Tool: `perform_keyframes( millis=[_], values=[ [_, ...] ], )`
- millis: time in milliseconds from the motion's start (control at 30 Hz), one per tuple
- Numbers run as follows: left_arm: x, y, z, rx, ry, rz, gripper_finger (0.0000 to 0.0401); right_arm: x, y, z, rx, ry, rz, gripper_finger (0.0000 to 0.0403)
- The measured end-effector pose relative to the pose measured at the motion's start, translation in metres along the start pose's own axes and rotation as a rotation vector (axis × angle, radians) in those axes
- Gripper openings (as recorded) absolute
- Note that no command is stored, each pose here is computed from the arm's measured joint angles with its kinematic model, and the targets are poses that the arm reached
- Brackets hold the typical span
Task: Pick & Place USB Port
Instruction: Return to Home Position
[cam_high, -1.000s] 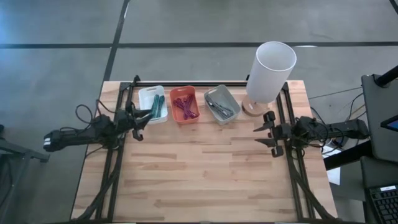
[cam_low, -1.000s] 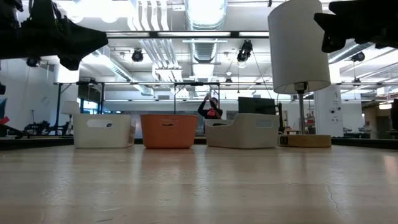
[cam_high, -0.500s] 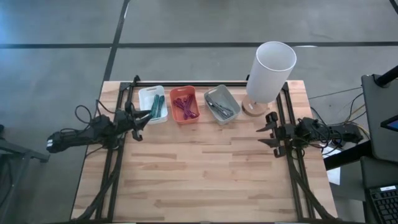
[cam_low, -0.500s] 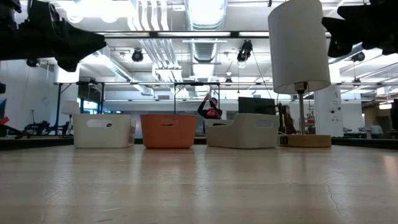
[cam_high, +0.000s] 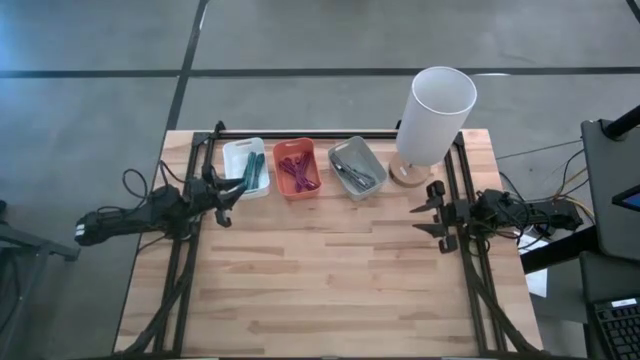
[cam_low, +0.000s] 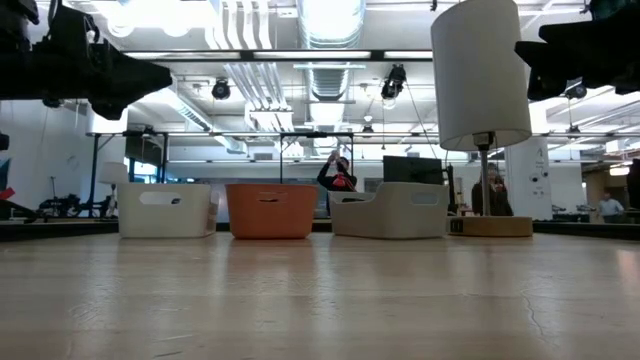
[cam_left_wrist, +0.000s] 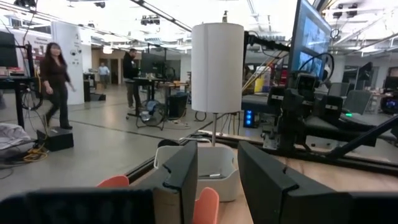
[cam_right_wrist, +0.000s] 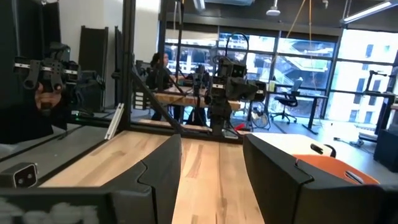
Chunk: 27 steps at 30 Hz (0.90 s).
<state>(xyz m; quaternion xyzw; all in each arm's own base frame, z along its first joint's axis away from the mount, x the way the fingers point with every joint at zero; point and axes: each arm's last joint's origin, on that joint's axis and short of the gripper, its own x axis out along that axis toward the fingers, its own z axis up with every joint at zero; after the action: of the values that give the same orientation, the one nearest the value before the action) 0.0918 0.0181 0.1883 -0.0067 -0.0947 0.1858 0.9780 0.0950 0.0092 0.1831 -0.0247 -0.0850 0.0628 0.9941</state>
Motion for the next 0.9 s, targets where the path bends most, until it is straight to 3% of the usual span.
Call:
perform_keyframes(
  millis=[500, 700, 900],
  values=[
    [0.000, 0.000, -0.009, 0.010, 0.043, -0.002, 0.0115, 0.000, 0.000, -0.003, 0.012, 0.019, 0.001, 0.0169],
    [0.000, -0.002, -0.012, 0.048, 0.071, -0.087, 0.0115, 0.000, 0.000, -0.008, 0.032, 0.071, 0.004, 0.0169],
    [-0.001, -0.003, -0.019, 0.075, 0.139, -0.097, 0.0115, -0.001, 0.001, -0.015, 0.041, 0.146, 0.007, 0.0169]
  ],
)
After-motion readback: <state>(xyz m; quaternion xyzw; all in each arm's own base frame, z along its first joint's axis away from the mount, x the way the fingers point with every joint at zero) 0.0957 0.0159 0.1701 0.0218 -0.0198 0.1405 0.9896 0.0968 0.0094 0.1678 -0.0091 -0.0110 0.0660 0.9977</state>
